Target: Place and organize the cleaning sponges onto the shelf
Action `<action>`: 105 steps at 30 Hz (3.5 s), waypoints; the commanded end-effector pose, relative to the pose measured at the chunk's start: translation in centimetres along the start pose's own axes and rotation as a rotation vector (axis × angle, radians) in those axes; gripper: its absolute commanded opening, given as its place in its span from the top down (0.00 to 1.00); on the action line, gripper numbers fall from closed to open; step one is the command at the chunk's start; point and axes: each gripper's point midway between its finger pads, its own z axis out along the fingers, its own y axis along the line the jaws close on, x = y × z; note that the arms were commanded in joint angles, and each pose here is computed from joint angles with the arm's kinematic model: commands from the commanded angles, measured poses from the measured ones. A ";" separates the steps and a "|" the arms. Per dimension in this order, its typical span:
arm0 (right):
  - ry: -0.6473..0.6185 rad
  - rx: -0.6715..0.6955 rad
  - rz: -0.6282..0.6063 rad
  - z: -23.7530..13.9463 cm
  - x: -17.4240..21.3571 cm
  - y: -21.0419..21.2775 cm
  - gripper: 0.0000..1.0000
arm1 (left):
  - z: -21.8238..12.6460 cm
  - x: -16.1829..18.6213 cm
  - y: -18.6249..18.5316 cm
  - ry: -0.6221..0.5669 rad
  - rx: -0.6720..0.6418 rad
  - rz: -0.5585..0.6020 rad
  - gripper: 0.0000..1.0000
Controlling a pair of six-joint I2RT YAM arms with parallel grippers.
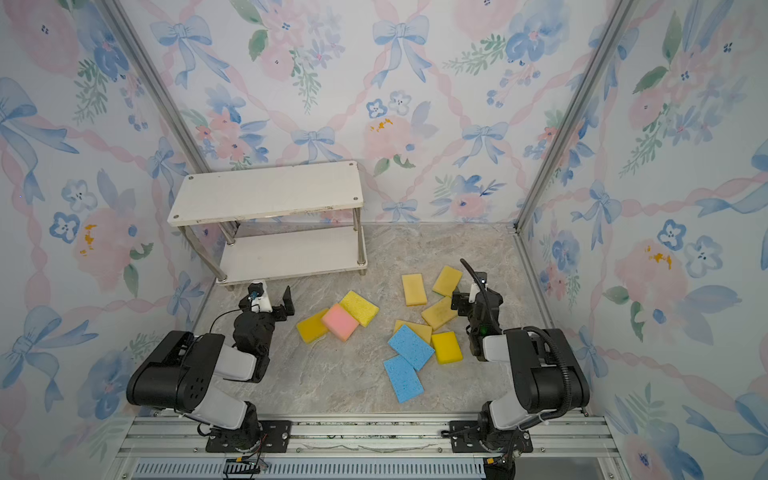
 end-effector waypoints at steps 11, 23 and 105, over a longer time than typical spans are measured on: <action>-0.016 -0.007 0.009 0.3 -0.7 0.1 0.03 | 0.3 0.1 -0.1 0.005 -0.004 -0.005 0.02; -0.016 -0.003 0.005 0.3 -0.7 0.1 0.03 | 0.3 0.1 -0.1 0.007 -0.004 -0.005 0.02; 0.496 -0.731 0.392 -10.0 -12.2 22.7 0.03 | -4.2 -6.9 -14.5 0.505 0.416 -0.550 0.02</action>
